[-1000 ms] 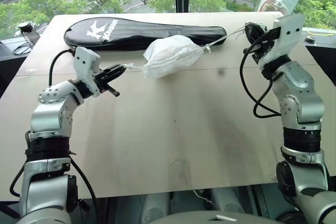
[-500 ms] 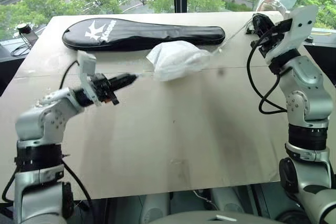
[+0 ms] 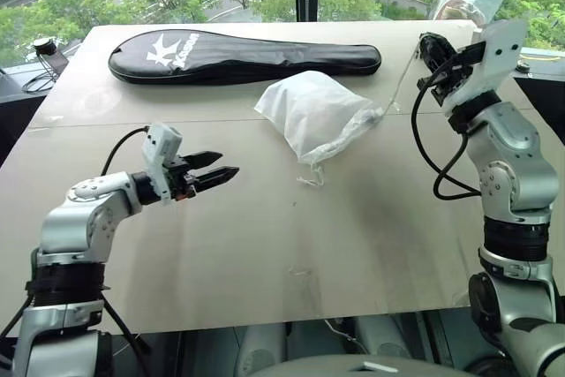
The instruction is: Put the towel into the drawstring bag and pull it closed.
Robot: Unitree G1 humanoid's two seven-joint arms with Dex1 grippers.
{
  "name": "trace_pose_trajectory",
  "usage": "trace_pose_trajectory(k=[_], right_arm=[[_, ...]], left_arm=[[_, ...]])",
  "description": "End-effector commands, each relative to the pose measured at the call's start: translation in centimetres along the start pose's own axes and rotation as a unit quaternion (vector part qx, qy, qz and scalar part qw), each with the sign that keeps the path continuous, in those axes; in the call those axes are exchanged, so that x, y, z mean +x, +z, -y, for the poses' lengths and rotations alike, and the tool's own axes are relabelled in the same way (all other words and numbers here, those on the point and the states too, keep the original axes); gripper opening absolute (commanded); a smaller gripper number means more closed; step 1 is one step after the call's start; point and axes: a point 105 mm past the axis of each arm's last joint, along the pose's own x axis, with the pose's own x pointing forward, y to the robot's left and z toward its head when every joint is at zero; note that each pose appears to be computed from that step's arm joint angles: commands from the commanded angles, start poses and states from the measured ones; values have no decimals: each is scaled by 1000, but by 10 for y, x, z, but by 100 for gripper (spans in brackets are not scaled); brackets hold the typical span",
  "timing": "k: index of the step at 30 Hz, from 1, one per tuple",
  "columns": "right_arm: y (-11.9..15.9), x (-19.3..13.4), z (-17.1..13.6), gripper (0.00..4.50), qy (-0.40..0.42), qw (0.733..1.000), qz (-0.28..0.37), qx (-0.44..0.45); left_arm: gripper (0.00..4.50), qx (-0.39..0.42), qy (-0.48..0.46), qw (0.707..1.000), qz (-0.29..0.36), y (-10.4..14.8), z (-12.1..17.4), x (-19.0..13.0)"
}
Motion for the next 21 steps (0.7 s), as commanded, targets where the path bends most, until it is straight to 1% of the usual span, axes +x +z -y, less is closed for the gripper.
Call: trace_pose_trajectory(k=[1, 5, 9, 13, 15, 16, 17, 21], right_arm=[[18, -4, -7, 0, 11, 1000, 29, -4], [17, -5, -9, 0, 12, 1000, 27, -3], [18, -6, -10, 0, 12, 1000, 27, -4], [19, -8, -11, 0, 11, 1000, 25, -8], [19, -9, -11, 0, 11, 1000, 25, -9], [19, -9, -11, 0, 10, 1000, 25, -9], [19, -9, -12, 0, 10, 1000, 25, -9], [20, -10, -13, 0, 10, 1000, 24, -9]], left_arm=[[341, 37, -46, 998, 25, 11, 33, 27], [341, 71, -64, 995, 19, 2, 51, 52], [341, 64, -90, 993, 30, -3, 70, 76], [341, 41, -117, 991, 43, -3, 80, 86], [290, 28, -131, 990, 48, -2, 83, 86], [247, 24, -135, 989, 49, -2, 84, 86], [222, 22, -140, 989, 47, -3, 85, 87], [222, 17, -158, 986, 44, -6, 93, 94]])
